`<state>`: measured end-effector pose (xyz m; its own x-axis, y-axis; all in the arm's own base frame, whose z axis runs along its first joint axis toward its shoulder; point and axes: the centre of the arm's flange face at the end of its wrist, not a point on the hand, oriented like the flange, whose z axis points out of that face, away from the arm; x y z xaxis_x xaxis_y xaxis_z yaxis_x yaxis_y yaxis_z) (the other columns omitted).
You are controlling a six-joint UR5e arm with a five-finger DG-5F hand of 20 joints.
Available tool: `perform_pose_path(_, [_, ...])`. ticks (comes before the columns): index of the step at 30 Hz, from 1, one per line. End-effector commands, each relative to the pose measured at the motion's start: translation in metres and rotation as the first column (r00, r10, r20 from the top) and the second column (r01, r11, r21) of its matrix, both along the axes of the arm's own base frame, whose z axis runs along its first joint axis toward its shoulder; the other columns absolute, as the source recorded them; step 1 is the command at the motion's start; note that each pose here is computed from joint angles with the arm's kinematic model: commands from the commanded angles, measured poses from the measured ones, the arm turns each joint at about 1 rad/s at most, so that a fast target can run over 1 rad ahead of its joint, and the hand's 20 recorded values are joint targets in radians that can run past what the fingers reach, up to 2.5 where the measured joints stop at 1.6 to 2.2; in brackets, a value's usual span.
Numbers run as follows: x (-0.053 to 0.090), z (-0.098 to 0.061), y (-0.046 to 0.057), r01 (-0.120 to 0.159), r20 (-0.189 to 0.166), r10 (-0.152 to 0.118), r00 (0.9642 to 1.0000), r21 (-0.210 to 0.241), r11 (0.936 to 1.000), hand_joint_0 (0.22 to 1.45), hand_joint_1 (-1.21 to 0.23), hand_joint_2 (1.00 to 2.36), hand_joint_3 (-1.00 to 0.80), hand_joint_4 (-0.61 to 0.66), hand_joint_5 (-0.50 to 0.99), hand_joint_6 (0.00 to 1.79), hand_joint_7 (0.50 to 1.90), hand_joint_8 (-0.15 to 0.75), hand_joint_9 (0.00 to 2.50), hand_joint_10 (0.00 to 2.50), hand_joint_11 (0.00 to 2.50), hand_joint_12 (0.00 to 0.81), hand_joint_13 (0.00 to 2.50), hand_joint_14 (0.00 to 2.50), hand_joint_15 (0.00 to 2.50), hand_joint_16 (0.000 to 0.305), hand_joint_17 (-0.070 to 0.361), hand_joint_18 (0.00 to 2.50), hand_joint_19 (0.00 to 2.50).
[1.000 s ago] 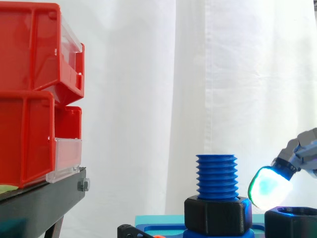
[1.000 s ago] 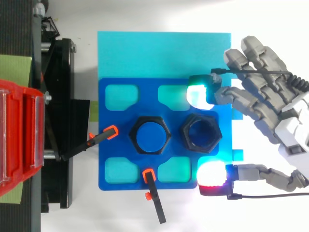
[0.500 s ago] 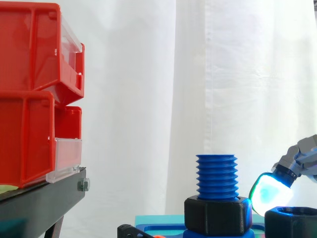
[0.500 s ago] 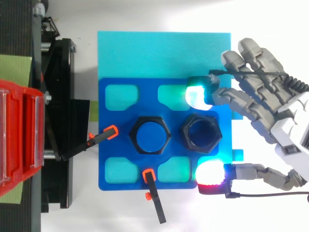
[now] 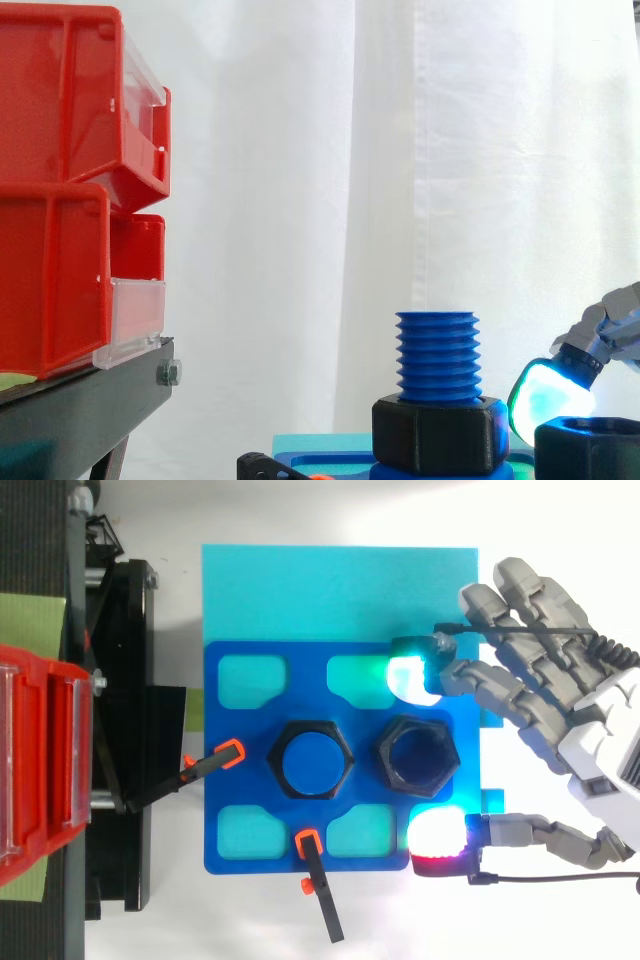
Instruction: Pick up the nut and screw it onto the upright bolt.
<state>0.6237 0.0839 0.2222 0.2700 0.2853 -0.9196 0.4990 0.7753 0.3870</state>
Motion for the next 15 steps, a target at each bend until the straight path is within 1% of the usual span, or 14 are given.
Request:
perform_pose_path(1, [-0.0001,-0.0003,0.0003,0.000,-0.001,0.000,1.0000,-0.001,1.0000,0.40,-0.69,1.00,-0.50,0.18,-0.30,0.50,0.71,0.273,0.03,0.00,0.00,0.367,0.00,0.00,0.00,0.050,0.112,0.00,0.00])
perform_pose_path(3, [-0.0001,-0.0003,0.0003,0.000,-0.001,0.000,1.0000,-0.001,1.0000,0.44,-0.67,1.00,-0.50,0.18,-0.29,0.50,0.73,0.260,0.06,0.00,0.00,0.348,0.00,0.00,0.00,0.046,0.103,0.00,0.00])
perform_pose_path(4, [0.0001,-0.0003,-0.0007,0.001,-0.001,-0.001,1.0000,-0.001,1.0000,0.44,-0.69,1.00,-0.50,0.19,-0.29,0.50,0.72,0.271,0.12,0.00,0.00,0.352,0.04,0.00,0.00,0.046,0.104,0.00,0.00])
perform_pose_path(5, [0.0001,-0.0003,-0.0007,0.001,-0.001,-0.001,1.0000,-0.001,1.0000,0.45,-0.68,1.00,-0.50,0.19,-0.28,0.50,0.74,0.268,0.14,0.00,0.00,0.350,0.05,0.00,0.00,0.046,0.103,0.00,0.00])
perform_pose_path(9, [-0.0001,-0.0003,0.0003,0.000,-0.001,0.000,1.0000,-0.001,1.0000,0.47,-0.68,1.00,-0.50,0.19,-0.27,0.50,0.79,0.265,0.16,0.00,0.00,0.336,0.07,0.00,0.00,0.043,0.096,0.00,0.00])
perform_pose_path(10, [0.0001,-0.0002,-0.0006,0.000,-0.001,0.000,1.0000,-0.002,1.0000,0.47,-0.71,1.00,-0.50,0.21,-0.26,0.50,0.79,0.274,0.20,0.00,0.00,0.340,0.12,0.00,0.00,0.043,0.097,0.00,0.00])
perform_pose_path(12, [0.0003,-0.0002,-0.0003,-0.003,-0.001,0.003,1.0000,-0.002,1.0000,0.47,-0.72,1.00,-0.50,0.22,-0.26,0.50,0.80,0.278,0.22,0.00,0.00,0.339,0.14,0.00,0.00,0.043,0.096,0.01,0.00])
perform_pose_path(15, [0.0005,-0.0002,-0.0001,-0.007,-0.001,0.007,1.0000,-0.002,1.0000,0.48,-0.73,1.00,-0.50,0.23,-0.25,0.50,0.87,0.285,0.25,0.00,0.00,0.335,0.16,0.00,0.00,0.042,0.094,0.04,0.00])
